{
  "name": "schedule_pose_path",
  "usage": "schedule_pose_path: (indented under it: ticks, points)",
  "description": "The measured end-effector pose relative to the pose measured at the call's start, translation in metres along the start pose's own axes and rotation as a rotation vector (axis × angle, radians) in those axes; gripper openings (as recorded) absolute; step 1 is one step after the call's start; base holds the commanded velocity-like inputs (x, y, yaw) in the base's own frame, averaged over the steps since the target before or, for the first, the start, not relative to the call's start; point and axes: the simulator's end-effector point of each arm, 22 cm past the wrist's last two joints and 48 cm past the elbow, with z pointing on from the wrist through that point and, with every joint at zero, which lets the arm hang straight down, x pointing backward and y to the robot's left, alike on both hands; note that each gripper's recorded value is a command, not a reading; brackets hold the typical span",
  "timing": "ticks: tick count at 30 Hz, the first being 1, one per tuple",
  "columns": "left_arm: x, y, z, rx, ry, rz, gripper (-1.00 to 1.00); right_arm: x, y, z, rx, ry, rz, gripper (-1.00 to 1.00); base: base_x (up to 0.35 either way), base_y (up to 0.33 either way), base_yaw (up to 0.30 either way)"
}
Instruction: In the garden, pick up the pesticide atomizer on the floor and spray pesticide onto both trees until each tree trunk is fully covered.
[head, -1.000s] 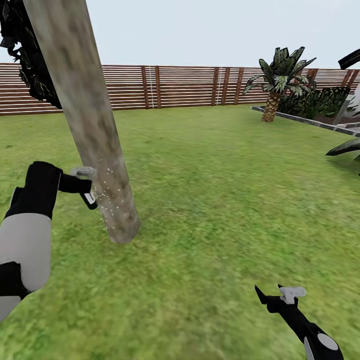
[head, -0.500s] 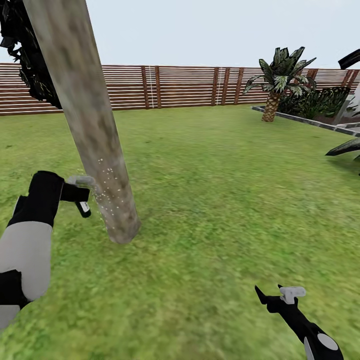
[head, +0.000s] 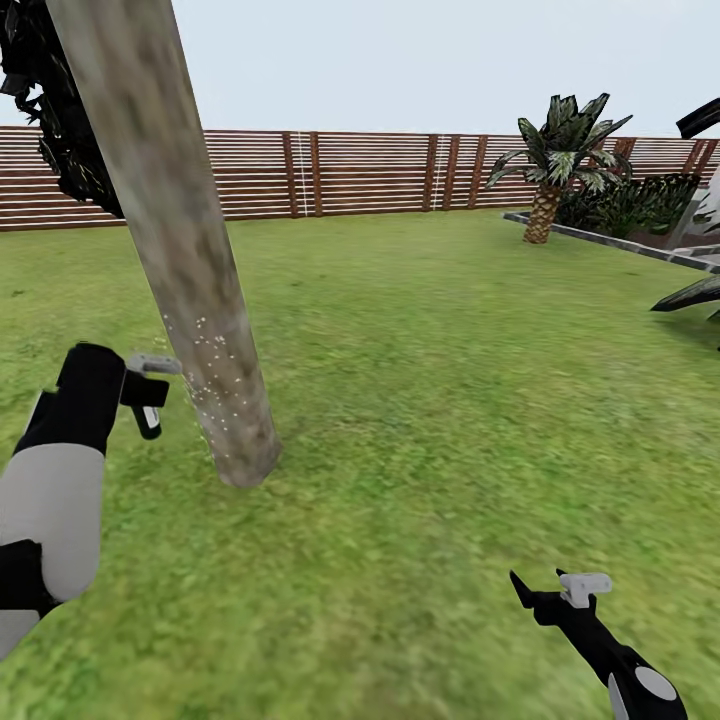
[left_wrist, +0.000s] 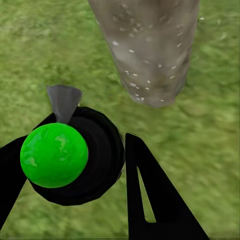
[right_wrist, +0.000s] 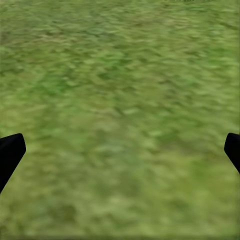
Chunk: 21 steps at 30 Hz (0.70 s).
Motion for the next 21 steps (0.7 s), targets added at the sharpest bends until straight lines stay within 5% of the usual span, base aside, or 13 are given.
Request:
schedule_pose_path:
  ticks: [8, 10, 15, 17, 21]
  points:
    - [0.030, -0.013, 0.018, 0.041, 0.061, -0.005, -1.00, 0.000, 0.000, 0.000, 0.000, 0.000, 0.000, 1.00, 0.000, 0.000, 0.000]
    - [0.052, -0.038, 0.029, 0.130, 0.080, -0.050, -1.00, 0.000, 0.000, 0.000, -0.001, 0.000, 0.000, 1.00, 0.000, 0.000, 0.000]
    - [0.108, -0.082, 0.062, 0.245, 0.110, -0.029, -1.00, 0.000, 0.000, 0.000, 0.000, 0.000, 0.000, 1.00, 0.000, 0.000, 0.000]
    - [0.135, -0.090, 0.074, 0.256, 0.164, -0.022, -1.00, 0.000, 0.000, 0.000, -0.001, 0.000, 0.000, 1.00, 0.000, 0.000, 0.000]
    - [0.151, -0.090, 0.088, 0.212, 0.170, -0.026, -1.00, 0.000, 0.001, 0.000, -0.003, 0.000, -0.001, 1.00, 0.000, 0.000, 0.000]
